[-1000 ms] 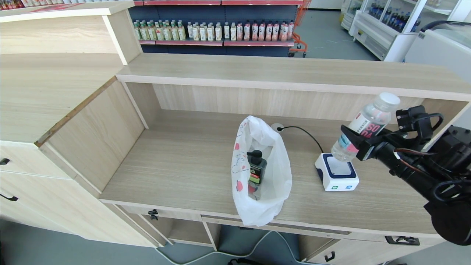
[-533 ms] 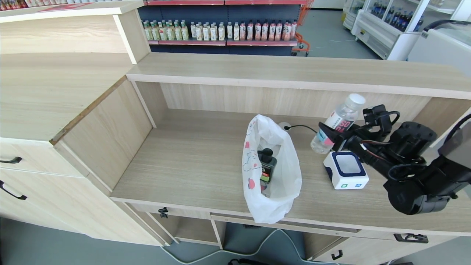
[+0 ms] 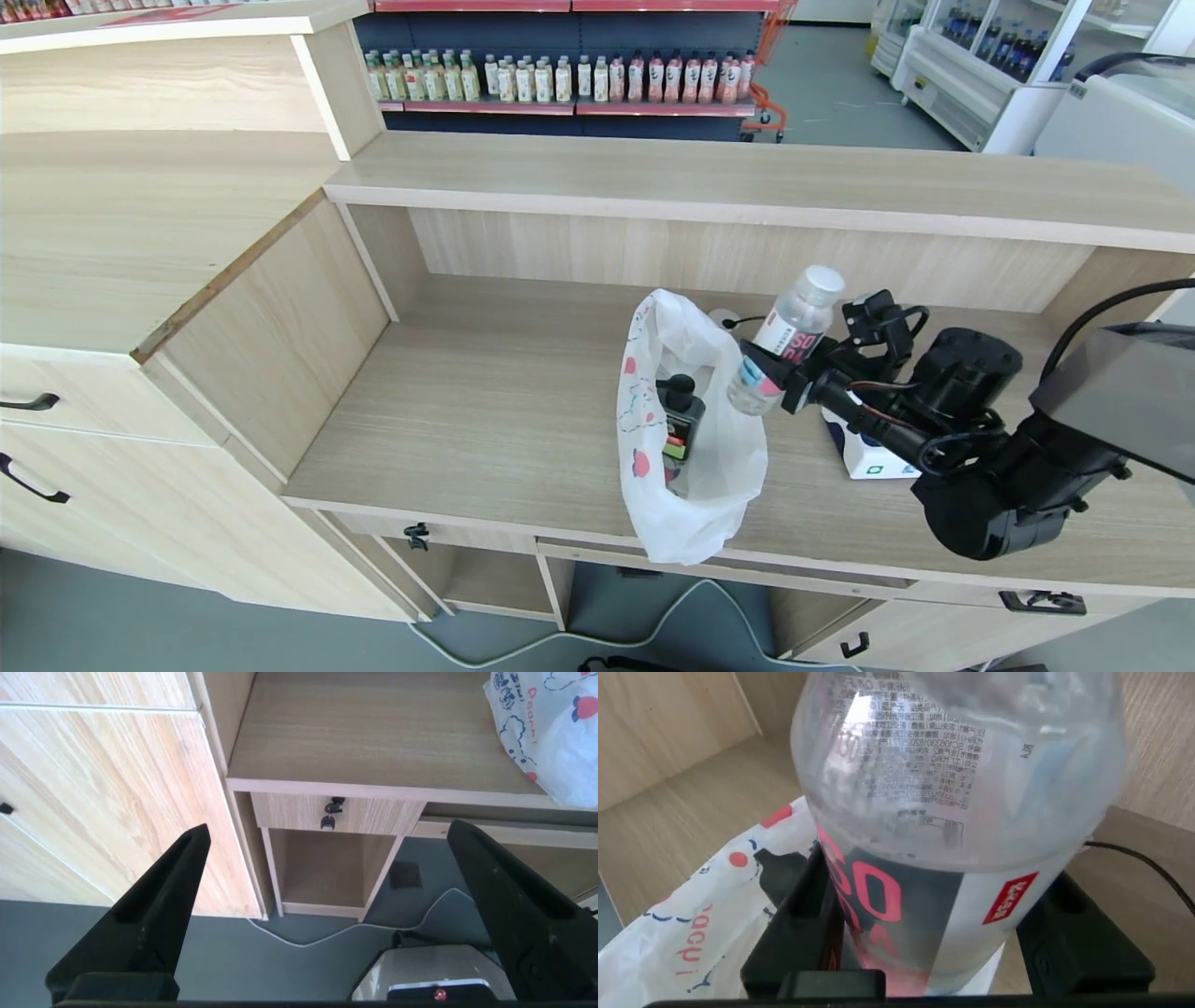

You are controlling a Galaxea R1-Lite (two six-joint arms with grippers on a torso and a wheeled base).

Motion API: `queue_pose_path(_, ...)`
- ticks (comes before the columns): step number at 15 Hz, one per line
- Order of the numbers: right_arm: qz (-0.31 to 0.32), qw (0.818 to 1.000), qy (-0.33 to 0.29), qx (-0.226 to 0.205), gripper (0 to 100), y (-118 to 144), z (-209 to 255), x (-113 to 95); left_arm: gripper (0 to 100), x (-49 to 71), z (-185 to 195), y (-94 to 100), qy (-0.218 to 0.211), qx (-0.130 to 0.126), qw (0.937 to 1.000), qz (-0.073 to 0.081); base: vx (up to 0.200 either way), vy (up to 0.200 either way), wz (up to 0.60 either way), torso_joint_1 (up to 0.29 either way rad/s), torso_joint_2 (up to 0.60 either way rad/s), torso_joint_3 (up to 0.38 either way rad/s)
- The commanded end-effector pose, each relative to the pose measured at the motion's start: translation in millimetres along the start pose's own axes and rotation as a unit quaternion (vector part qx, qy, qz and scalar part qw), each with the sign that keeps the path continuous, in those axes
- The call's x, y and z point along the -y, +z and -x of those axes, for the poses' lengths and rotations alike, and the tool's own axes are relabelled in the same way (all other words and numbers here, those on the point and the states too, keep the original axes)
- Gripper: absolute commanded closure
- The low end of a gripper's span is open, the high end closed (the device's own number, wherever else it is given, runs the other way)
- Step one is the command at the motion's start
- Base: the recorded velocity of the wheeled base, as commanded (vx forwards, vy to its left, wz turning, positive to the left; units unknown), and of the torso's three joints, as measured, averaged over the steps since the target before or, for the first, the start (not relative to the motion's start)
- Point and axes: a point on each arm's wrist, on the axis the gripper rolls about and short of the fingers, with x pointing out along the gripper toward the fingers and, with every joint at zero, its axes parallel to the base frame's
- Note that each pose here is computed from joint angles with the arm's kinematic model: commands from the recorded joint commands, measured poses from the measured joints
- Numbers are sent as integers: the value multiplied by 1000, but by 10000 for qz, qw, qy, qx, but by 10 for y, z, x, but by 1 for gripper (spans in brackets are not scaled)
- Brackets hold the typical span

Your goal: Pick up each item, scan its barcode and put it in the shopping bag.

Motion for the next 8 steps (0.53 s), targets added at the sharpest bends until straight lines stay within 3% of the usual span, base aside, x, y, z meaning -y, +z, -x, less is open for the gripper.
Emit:
queue_pose_path(1, -11, 9999, 76, -67, 100, -42, -8, -58, 0, 0, 0, 0, -3, 0, 10000, 1, 0, 0, 0, 0, 0, 0)
queue_pose_path(8, 161, 9994, 75, -300, 100, -281, -40, -38, 0, 0, 0, 0, -3, 0, 10000, 1, 0, 0, 0, 0, 0, 0)
